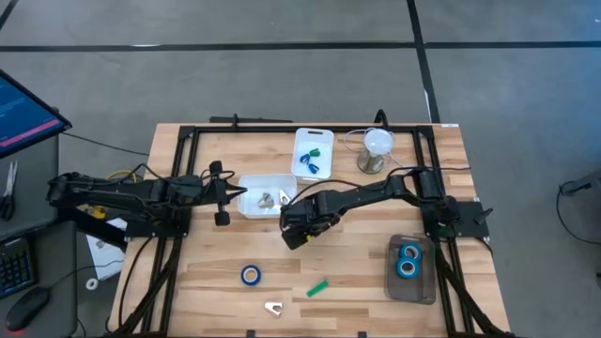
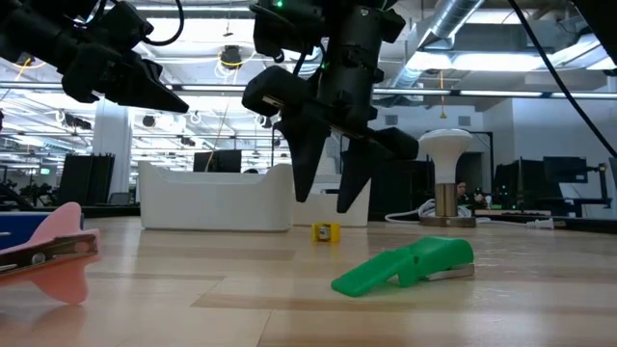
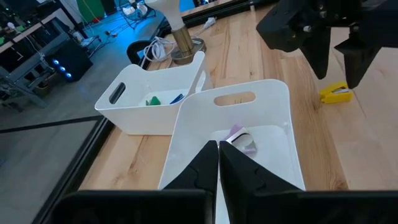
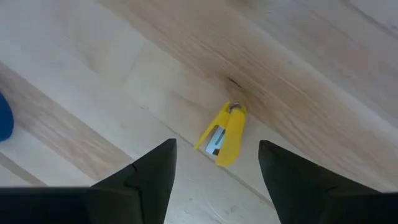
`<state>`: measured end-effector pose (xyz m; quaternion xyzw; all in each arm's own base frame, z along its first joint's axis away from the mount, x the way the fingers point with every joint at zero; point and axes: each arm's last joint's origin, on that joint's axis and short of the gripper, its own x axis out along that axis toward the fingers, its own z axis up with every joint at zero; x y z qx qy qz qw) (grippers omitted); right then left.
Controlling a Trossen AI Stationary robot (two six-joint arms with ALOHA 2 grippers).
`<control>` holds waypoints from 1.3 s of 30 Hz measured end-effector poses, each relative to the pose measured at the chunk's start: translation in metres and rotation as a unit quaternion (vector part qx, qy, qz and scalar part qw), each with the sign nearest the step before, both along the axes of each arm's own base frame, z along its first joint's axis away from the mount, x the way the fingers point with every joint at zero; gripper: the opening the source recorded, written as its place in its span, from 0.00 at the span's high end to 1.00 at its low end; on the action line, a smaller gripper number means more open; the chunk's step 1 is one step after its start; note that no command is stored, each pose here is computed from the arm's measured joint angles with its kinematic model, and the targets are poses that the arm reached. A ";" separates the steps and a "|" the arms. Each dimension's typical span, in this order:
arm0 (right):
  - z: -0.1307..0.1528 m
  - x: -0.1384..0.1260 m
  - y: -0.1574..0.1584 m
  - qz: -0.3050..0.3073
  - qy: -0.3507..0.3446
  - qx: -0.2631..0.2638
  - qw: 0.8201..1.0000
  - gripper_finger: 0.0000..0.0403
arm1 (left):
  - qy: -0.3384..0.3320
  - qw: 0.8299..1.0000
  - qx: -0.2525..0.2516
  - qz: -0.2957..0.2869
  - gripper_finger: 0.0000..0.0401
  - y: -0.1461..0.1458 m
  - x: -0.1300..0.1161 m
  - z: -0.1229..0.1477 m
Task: Pick and place Stapler, Stapler remover, tape
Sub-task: Put the yellow stapler into the top white bin
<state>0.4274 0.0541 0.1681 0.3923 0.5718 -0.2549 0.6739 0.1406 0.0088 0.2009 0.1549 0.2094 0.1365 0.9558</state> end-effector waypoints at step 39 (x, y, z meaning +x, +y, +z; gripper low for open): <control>-0.019 -0.005 -0.006 0.002 -0.003 0.000 1.000 0.45 | 0.000 1.000 0.000 0.000 0.98 0.000 0.000 0.000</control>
